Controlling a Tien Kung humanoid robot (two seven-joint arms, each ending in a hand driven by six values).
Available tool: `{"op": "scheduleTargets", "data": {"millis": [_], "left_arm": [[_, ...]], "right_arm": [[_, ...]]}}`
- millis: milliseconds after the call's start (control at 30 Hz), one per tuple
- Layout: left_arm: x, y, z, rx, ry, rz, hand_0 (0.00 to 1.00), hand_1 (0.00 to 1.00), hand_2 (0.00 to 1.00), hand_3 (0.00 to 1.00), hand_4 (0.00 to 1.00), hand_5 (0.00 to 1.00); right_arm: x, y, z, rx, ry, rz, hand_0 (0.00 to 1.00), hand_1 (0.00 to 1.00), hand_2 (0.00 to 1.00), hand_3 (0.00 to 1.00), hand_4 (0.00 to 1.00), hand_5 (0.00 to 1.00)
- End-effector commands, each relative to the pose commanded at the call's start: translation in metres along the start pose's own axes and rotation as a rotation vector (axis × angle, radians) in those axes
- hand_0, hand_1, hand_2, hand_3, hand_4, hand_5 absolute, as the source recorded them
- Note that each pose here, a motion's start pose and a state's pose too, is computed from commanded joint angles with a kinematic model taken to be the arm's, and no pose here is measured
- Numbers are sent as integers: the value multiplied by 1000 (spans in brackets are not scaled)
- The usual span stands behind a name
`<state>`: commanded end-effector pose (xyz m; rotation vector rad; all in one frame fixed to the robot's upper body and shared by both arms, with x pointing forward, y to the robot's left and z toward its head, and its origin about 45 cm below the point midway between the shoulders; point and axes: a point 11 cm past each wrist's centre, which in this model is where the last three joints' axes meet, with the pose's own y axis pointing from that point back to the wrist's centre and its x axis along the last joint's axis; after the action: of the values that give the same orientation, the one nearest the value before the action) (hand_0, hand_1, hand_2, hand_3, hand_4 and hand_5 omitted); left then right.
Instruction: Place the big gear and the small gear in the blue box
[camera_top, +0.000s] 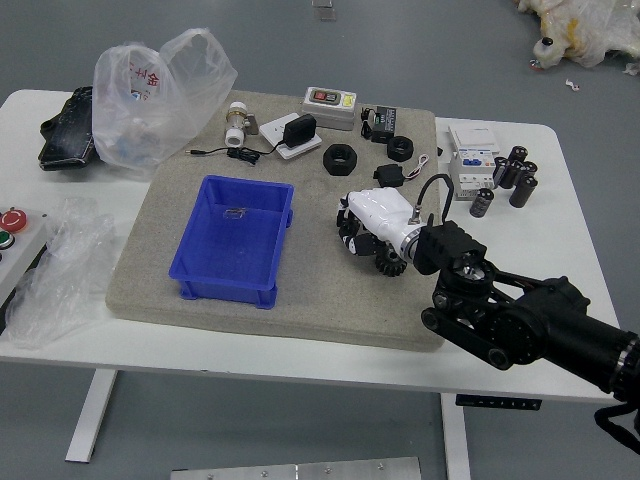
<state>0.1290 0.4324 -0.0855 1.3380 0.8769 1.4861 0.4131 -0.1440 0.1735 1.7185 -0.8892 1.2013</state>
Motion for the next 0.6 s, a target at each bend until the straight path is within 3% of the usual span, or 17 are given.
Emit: {"op": "scheduleTargets", "data": {"millis": [100,333,500,533,600], "left_arm": [[0,0,0,0,0,0,572,517,531,643,659,152],[0,0,1,-2,0,-1,572,517,531,643,659,152],[1,0,1,-2,-2,0,572,517,531,643,659,152],[1,0,1,-1,-2,1,572,517,531,643,658,154],[1,0,1,1,-3,1,572,517,531,643,658,154]], "right_arm": [[10,1,-10,30,2,26,252,413,359,421,272,2],[38,9,-81,240,34,99,254,416,369,430,272,2],[41,25,-129,402,61,104,254,416,369,430,272,2],[40,28,-138,431,68,102,265,428,452,447,315,2],[36,31,-146,462,80,95,265,428,452,447,315,2]]}}
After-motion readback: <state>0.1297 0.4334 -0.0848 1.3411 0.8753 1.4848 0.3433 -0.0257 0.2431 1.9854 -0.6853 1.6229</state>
